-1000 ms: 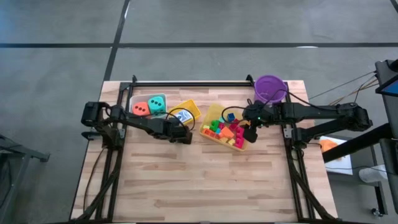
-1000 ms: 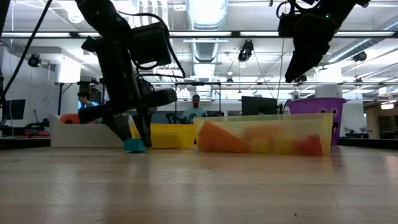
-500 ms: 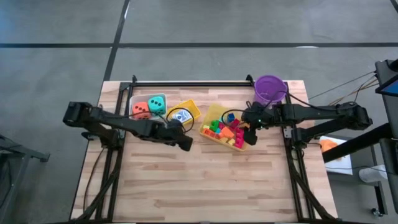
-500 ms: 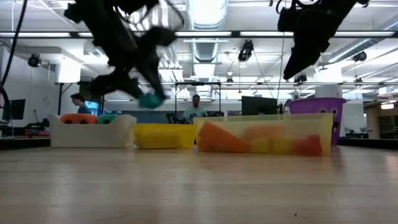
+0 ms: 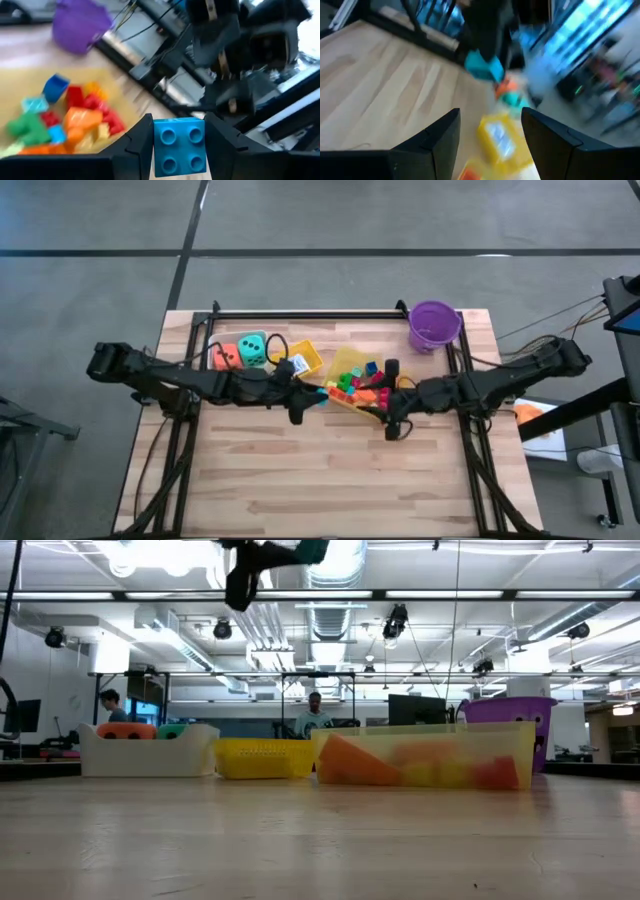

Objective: Pick & Place Toys
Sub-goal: Put the blue game piece into the yellow bin

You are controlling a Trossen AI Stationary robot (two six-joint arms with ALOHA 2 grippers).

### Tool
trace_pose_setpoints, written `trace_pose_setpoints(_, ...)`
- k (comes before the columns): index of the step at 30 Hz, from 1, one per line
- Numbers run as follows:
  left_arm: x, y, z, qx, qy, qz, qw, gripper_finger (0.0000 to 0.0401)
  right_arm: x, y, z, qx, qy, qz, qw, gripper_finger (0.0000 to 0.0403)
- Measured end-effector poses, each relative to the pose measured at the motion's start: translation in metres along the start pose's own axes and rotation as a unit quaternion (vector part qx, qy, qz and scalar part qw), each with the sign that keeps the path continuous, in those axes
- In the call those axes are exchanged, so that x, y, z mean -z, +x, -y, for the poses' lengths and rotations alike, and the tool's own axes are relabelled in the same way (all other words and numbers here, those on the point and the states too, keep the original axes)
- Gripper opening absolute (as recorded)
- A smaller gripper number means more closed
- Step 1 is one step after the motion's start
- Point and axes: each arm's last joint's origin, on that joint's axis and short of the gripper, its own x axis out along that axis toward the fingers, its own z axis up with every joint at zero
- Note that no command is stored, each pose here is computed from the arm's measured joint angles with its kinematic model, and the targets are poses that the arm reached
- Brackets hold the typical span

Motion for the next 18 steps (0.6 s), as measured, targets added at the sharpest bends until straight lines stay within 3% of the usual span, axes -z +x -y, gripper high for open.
trace_pose_setpoints(6, -0.011, -0.001, 0.01, 0.044, 0.034, 0.051, 0.997, 0.0127, -0.015, 0.019, -0.013, 0.104, -0.057, 0.048, 0.992, 0.0209)
trace_pose_setpoints(13, -0.023, -0.003, 0.022, 0.079, 0.063, 0.07, 0.992, 0.0127, -0.018, 0.045, -0.027, 0.125, -0.087, 0.065, 0.986, 0.0209)
trace_pose_setpoints(18, -0.028, -0.003, 0.026, 0.085, 0.073, 0.075, 0.991, 0.0127, -0.029, 0.057, -0.025, 0.19, -0.076, 0.063, 0.977, 0.0209)
